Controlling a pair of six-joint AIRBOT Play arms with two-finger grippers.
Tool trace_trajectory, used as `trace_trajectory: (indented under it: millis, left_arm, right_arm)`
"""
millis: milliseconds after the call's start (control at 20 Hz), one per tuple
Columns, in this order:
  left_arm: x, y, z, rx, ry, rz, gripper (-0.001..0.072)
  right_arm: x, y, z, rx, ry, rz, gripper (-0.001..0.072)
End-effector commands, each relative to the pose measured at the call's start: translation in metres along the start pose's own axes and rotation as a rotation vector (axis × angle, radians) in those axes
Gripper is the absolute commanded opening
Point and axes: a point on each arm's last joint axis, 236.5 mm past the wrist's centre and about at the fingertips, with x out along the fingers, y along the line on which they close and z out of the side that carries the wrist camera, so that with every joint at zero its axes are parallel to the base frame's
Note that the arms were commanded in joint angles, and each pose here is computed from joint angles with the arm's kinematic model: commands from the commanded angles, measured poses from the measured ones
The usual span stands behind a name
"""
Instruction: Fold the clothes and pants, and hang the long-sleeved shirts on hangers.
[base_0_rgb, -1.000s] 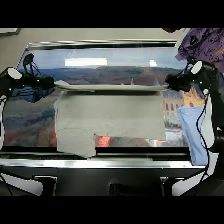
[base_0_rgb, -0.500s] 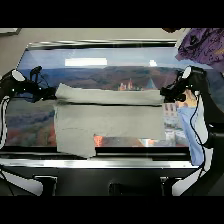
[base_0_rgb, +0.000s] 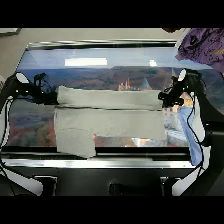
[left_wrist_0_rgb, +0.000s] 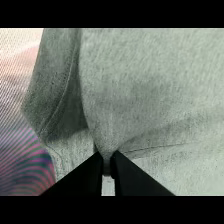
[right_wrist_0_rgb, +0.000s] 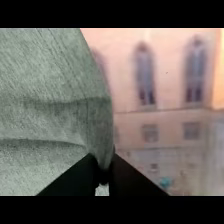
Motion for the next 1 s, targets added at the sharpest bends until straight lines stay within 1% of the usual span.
trace_trajectory:
  millis: [0,50,100,150,200,300,400,550,700,750,850,950]
  left_arm:
    - [0.006,0.001,-0.004,-0.043,0.022,-0.004,0.0269]
    - [0.005,0.001,-0.002,-0.058,0.017,-0.003,0.0398]
    - [0.002,0.001,-0.001,-0.077,0.012,-0.003,0.05]
    - [-0.005,0.001,0.001,-0.087,0.004,-0.003,0.0554]
    - [-0.016,0.001,0.003,-0.085,-0.013,-0.001,0.0554]
    - [-0.046,0.006,0.005,-0.087,-0.068,0.009,0.0555]
    - [-0.074,0.022,-0.011,-0.109,-0.09,0.033,0.0554]
    - [-0.085,0.046,-0.081,-0.216,-0.052,0.017,0.0554]
    - [-0.069,0.04,-0.159,-0.33,-0.067,-0.092,0.0554]
    - [-0.061,0.034,-0.182,-0.356,-0.071,-0.123,0.0554]
    - [-0.043,0.022,-0.221,-0.415,-0.076,-0.167,0.0554]
    - [-0.027,0.012,-0.244,-0.447,-0.074,-0.19,0.0554]
  right_arm:
    - [0.0,0.003,-0.018,0.003,0.077,0.009,0.0264]
    - [0.0,0.004,-0.021,0.003,0.089,0.013,0.0323]
    - [-0.002,0.004,-0.025,0.001,0.106,0.014,0.0371]
    - [-0.004,0.003,-0.031,-0.014,0.127,0.011,0.038]
    - [-0.01,0.001,-0.036,-0.035,0.139,0.01,0.038]
    - [-0.033,-0.007,-0.031,-0.028,0.079,0.038,0.0379]
    - [-0.063,-0.016,-0.022,-0.013,-0.015,0.129,0.0379]
    - [-0.086,-0.029,-0.04,0.037,-0.067,0.355,0.0379]
    - [-0.074,-0.035,-0.085,0.133,-0.051,0.539,0.0378]
    - [-0.066,-0.033,-0.098,0.16,-0.047,0.571,0.0378]
    - [-0.053,-0.029,-0.117,0.181,-0.046,0.583,0.0378]
    - [-0.046,-0.023,-0.125,0.186,-0.053,0.601,0.0376]
